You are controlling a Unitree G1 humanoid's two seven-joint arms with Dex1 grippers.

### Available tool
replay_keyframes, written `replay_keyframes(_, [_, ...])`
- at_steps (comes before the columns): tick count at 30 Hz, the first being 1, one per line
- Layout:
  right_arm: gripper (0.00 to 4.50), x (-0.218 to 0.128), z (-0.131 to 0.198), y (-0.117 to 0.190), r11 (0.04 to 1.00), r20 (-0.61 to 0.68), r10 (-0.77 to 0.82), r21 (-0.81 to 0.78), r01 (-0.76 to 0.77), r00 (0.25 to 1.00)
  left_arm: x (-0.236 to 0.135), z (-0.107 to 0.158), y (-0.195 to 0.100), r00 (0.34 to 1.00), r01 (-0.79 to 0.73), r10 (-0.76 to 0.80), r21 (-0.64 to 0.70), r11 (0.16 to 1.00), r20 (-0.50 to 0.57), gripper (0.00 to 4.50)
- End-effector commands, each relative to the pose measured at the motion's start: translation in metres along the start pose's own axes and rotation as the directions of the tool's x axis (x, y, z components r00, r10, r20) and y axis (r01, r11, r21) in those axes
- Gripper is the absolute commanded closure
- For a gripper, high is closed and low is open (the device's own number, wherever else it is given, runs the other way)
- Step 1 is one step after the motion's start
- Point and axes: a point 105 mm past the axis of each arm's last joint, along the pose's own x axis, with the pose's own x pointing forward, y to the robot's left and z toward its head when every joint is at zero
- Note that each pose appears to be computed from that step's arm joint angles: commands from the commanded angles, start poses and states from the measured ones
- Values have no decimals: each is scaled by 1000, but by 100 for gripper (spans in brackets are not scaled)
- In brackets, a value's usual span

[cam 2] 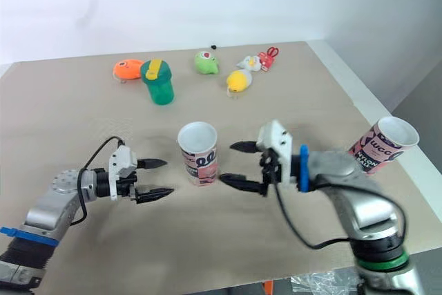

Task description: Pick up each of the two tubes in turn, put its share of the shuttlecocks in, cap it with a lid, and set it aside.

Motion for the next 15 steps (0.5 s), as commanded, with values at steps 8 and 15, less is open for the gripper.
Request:
replay_keyframes(8, [5,44,-27,3,998,36,-28,-56,30,999,34,41,-28,984,129,-135,54,990,116,0])
replay_keyframes(15, [5,53,-31,1,999,49,-31,-43,33,998,34,41,-28,985,131,-137,55,990,106,0])
